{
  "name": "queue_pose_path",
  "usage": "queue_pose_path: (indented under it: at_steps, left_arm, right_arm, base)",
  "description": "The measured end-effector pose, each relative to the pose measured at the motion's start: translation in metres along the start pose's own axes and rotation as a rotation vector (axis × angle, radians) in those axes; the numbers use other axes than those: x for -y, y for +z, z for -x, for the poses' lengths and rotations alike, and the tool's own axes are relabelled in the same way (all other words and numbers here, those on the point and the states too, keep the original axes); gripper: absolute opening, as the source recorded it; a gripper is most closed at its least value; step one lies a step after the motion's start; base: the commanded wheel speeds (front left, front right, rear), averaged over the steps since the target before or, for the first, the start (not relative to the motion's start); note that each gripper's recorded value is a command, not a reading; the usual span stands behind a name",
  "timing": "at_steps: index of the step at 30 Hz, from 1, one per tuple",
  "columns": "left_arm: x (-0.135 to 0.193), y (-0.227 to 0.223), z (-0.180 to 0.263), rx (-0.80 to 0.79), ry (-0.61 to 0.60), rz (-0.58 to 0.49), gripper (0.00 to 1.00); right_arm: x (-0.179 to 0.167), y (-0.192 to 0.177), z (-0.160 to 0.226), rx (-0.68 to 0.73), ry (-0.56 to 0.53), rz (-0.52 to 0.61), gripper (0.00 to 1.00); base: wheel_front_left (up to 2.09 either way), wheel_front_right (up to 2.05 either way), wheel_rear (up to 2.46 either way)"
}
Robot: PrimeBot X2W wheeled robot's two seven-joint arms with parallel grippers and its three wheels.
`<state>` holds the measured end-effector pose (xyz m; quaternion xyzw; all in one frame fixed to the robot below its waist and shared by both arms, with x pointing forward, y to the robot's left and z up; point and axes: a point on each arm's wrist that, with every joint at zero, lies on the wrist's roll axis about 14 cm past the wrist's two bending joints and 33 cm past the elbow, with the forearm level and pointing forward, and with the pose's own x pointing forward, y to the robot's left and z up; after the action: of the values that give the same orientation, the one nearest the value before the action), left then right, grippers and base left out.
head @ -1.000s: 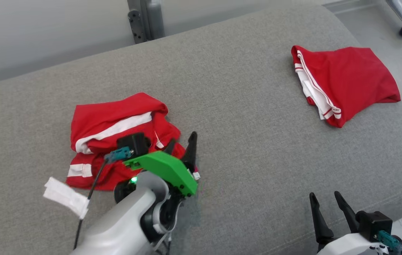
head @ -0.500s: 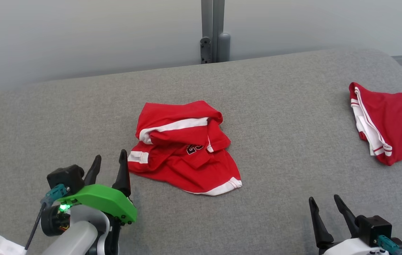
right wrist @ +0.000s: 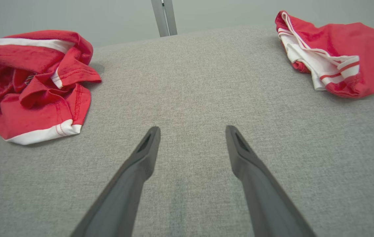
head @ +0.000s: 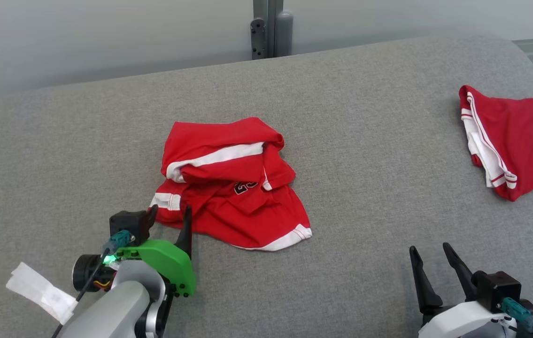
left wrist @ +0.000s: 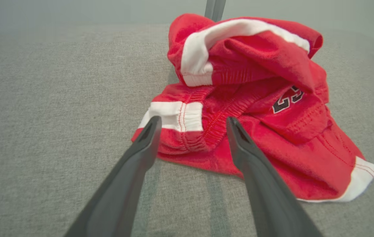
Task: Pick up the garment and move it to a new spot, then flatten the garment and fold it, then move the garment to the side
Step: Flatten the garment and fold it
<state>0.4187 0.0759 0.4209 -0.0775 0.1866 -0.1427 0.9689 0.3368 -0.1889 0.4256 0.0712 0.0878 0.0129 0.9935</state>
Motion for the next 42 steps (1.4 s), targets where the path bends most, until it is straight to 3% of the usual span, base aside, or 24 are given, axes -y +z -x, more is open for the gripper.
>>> queue_pose_path:
  at_steps: [8, 10, 15, 22, 29, 37, 42]
  left_arm:
    - [-0.012, -0.019, -0.020, -0.101, 0.049, -0.070, 0.98]
    - [-0.014, -0.021, -0.021, -0.115, 0.064, -0.056, 0.00]
    - [-0.019, -0.015, -0.021, -0.118, 0.081, 0.054, 0.00]
    - [0.020, 0.029, -0.010, -0.010, -0.036, 0.454, 0.00]
    - [0.064, 0.111, 0.026, 0.139, -0.181, 0.874, 0.00]
    - [0.090, 0.177, 0.068, 0.264, -0.220, 1.043, 0.00]
    - [0.102, 0.191, 0.083, 0.273, -0.231, 1.104, 0.00]
  right_arm:
    - [0.009, -0.003, 0.000, -0.011, -0.033, -0.008, 1.00]
    - [0.009, -0.003, 0.000, -0.012, -0.034, -0.009, 1.00]
    - [0.006, -0.003, -0.001, -0.007, -0.029, -0.016, 1.00]
    - [-0.003, -0.007, 0.002, -0.019, -0.007, -0.025, 1.00]
    - [-0.027, -0.006, -0.003, -0.013, 0.066, -0.034, 1.00]
    - [-0.056, -0.003, -0.006, -0.004, 0.150, -0.049, 1.00]
    - [-0.066, -0.001, -0.005, 0.002, 0.178, -0.059, 1.00]
  base:
    - [0.00, 0.00, 0.00]
    - [0.00, 0.00, 0.00]
    - [0.00, 0.00, 0.00]
    - [0.00, 0.00, 0.00]
    - [0.00, 0.00, 0.00]
    - [0.00, 0.00, 0.00]
    - [0.00, 0.00, 0.00]
